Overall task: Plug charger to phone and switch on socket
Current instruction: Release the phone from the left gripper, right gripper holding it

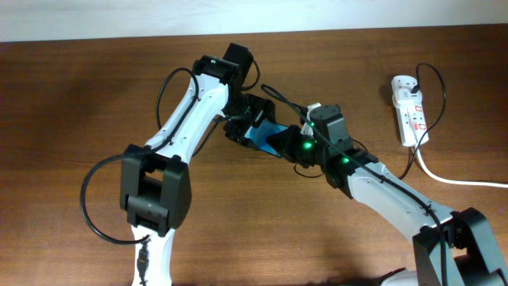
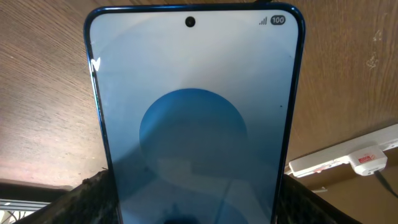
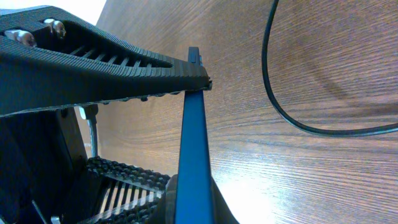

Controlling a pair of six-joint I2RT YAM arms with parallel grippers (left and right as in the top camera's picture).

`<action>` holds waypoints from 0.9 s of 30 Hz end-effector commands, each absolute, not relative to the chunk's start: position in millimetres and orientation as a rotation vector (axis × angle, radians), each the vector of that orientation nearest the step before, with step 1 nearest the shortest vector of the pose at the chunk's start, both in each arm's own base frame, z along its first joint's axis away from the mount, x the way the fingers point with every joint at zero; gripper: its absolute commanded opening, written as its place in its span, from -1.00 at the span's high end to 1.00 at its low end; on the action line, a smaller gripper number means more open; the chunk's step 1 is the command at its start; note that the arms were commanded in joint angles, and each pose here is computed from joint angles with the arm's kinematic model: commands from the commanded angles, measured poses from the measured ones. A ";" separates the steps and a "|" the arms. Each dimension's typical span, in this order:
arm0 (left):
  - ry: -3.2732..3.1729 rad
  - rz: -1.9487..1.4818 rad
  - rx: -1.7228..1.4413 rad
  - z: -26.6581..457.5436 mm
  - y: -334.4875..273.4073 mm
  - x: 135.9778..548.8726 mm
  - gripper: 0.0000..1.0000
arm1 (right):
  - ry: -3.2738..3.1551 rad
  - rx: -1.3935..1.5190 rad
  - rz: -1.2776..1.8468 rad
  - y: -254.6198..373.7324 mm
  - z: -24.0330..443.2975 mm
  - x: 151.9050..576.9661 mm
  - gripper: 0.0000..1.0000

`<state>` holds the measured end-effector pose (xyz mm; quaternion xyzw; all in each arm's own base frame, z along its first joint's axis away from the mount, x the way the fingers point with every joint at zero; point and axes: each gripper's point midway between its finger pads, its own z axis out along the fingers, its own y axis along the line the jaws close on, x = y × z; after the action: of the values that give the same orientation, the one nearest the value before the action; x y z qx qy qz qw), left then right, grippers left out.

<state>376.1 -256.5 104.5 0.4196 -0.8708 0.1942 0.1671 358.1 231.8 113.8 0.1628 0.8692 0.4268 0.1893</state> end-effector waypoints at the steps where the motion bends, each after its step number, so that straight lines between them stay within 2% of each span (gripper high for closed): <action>1: -2.460 0.553 1.165 106.1 -264.1 369.9 -0.73 | 2.397 0.304 1.268 244.3 134.1 357.8 0.92; 3: -2.460 0.553 1.165 106.1 -264.1 369.9 -0.96 | 2.394 0.300 1.271 244.6 134.8 358.0 0.92; 4: -2.461 0.553 1.166 106.0 -264.0 370.0 -0.99 | 2.392 0.296 1.277 245.2 135.6 357.9 0.92; 14: -2.492 0.568 1.116 106.1 -262.3 371.3 -0.99 | 2.373 0.288 1.284 245.4 139.1 360.4 0.92; 20: -2.573 0.632 0.993 106.7 -242.4 384.8 -0.99 | 2.350 0.358 1.291 219.4 140.5 374.0 0.92; 27: -2.606 0.916 0.761 122.9 -218.3 409.9 -0.99 | 2.346 0.392 1.301 205.9 140.3 378.5 0.92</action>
<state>396.0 -230.6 114.9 0.3245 -0.8954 0.2628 0.1545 367.4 214.2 128.3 0.1407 0.8514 0.4686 0.1889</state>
